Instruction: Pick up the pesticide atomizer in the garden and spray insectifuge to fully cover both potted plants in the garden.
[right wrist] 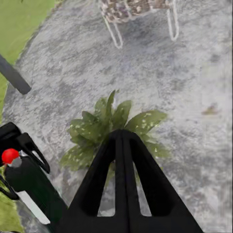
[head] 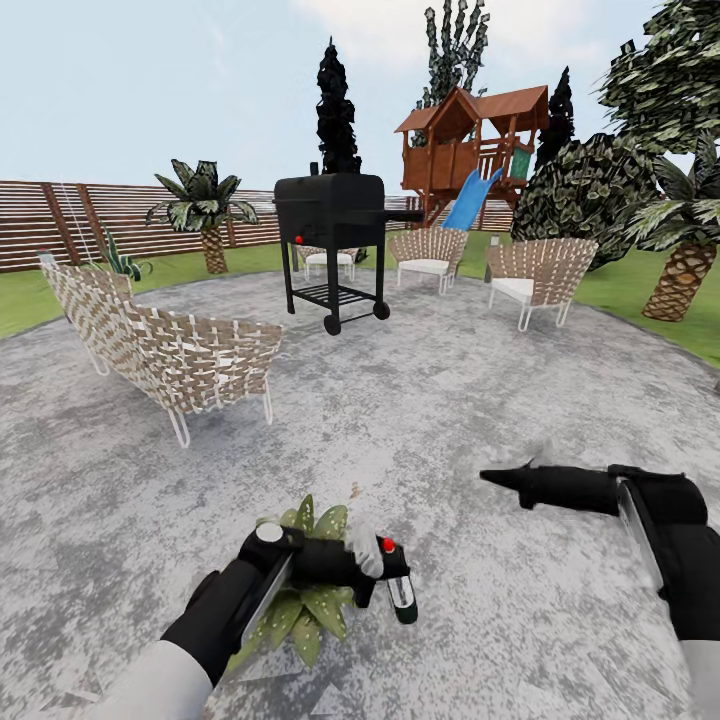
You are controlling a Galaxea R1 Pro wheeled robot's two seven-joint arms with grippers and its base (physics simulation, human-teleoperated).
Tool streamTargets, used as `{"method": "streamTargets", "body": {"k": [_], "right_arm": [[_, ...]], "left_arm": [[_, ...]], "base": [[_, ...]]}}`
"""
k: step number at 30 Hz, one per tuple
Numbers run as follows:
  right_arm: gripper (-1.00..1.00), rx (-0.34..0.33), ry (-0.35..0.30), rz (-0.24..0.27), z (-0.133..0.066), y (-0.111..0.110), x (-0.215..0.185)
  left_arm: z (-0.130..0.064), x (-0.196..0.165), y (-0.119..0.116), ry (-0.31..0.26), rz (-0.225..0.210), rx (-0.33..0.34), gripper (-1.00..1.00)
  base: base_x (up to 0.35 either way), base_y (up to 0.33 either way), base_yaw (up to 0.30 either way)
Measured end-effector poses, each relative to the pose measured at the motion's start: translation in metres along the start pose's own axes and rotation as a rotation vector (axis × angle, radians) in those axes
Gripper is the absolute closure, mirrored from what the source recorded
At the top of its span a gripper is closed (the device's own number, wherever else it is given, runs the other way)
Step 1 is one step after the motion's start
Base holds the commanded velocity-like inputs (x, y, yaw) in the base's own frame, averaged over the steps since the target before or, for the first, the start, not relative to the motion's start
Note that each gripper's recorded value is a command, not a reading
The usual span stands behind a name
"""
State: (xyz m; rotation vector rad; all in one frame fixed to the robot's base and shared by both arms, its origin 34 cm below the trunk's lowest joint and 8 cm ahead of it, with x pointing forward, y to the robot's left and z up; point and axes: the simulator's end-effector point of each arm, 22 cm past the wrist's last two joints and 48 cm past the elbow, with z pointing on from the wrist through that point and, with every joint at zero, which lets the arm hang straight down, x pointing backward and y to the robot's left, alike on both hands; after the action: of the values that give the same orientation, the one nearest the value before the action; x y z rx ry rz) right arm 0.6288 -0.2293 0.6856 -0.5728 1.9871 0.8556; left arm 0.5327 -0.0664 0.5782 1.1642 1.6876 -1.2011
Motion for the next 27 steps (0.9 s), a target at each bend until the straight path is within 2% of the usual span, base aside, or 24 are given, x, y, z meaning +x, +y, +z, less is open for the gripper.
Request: {"method": "streamTargets", "body": {"k": [2,3,4,5,6,7,8,10,12,13,14,16,17,19,21,22,27], "right_arm": [[1.00,0.201,-0.083,0.038,-0.036,-0.055,-0.015],[1.00,0.325,-0.121,0.063,-0.058,-0.086,-0.020],[-1.00,0.449,-0.153,0.093,-0.082,-0.116,-0.021],[-1.00,0.548,-0.166,0.119,-0.100,-0.137,-0.017],[-1.00,0.600,-0.165,0.134,-0.109,-0.148,-0.011],[-1.00,0.678,-0.100,0.167,-0.115,-0.163,0.028],[-1.00,0.725,-0.031,0.176,-0.118,-0.170,0.067],[-1.00,0.755,0.012,0.154,-0.119,-0.178,0.097],[-1.00,0.764,0.012,0.121,-0.120,-0.182,0.102],[-1.00,0.766,0.011,0.114,-0.120,-0.182,0.102],[-1.00,0.781,0.009,0.103,-0.122,-0.185,0.102],[-1.00,0.835,-0.008,0.077,-0.133,-0.190,0.091],[-1.00,0.870,-0.022,0.071,-0.136,-0.190,0.085],[-1.00,0.913,-0.035,0.085,-0.133,-0.191,0.085],[-1.00,0.971,-0.030,0.112,-0.136,-0.195,0.090],[-1.00,0.990,-0.040,0.110,-0.140,-0.196,0.087],[-1.00,0.993,-0.039,0.107,-0.140,-0.196,0.086]], "left_arm": [[0.009,-0.015,0.014,-0.044,-0.013,-0.079,1.00],[0.010,-0.020,0.023,-0.073,-0.036,-0.121,1.00],[0.011,-0.023,0.034,-0.101,-0.070,-0.171,1.00],[0.014,-0.028,0.043,-0.132,-0.106,-0.219,1.00],[0.017,-0.033,0.045,-0.152,-0.124,-0.236,1.00],[0.021,-0.035,0.046,-0.158,-0.143,-0.245,1.00],[0.023,-0.033,0.043,-0.146,-0.152,-0.234,1.00],[0.032,-0.029,0.029,-0.114,-0.128,-0.197,1.00],[0.045,-0.025,0.016,-0.089,-0.094,-0.170,1.00],[0.047,-0.023,0.015,-0.084,-0.091,-0.175,1.00],[0.053,-0.020,0.024,-0.072,-0.097,-0.238,1.00],[0.058,0.008,0.032,-0.020,-0.166,-0.307,1.00],[0.056,0.025,0.044,0.000,-0.224,-0.376,1.00],[0.050,0.033,0.060,-0.003,-0.269,-0.464,1.00],[0.046,0.030,0.069,-0.028,-0.270,-0.510,1.00],[0.046,0.023,0.070,-0.043,-0.260,-0.515,1.00],[0.046,0.021,0.070,-0.048,-0.256,-0.513,1.00]], "base": [[0.000,0.000,0.000],[0.000,0.000,0.000],[0.000,0.000,0.000],[0.000,0.000,0.000],[0.000,0.000,0.000],[0.000,0.000,0.000],[0.000,0.000,0.000],[0.000,0.000,0.000],[0.000,0.000,0.000],[0.000,0.000,0.000],[0.000,0.000,0.000],[0.000,0.000,0.000],[0.000,0.000,-0.014],[0.000,0.000,-0.174],[0.145,-0.072,-0.284],[0.301,-0.166,-0.296],[0.294,-0.201,-0.297]]}}
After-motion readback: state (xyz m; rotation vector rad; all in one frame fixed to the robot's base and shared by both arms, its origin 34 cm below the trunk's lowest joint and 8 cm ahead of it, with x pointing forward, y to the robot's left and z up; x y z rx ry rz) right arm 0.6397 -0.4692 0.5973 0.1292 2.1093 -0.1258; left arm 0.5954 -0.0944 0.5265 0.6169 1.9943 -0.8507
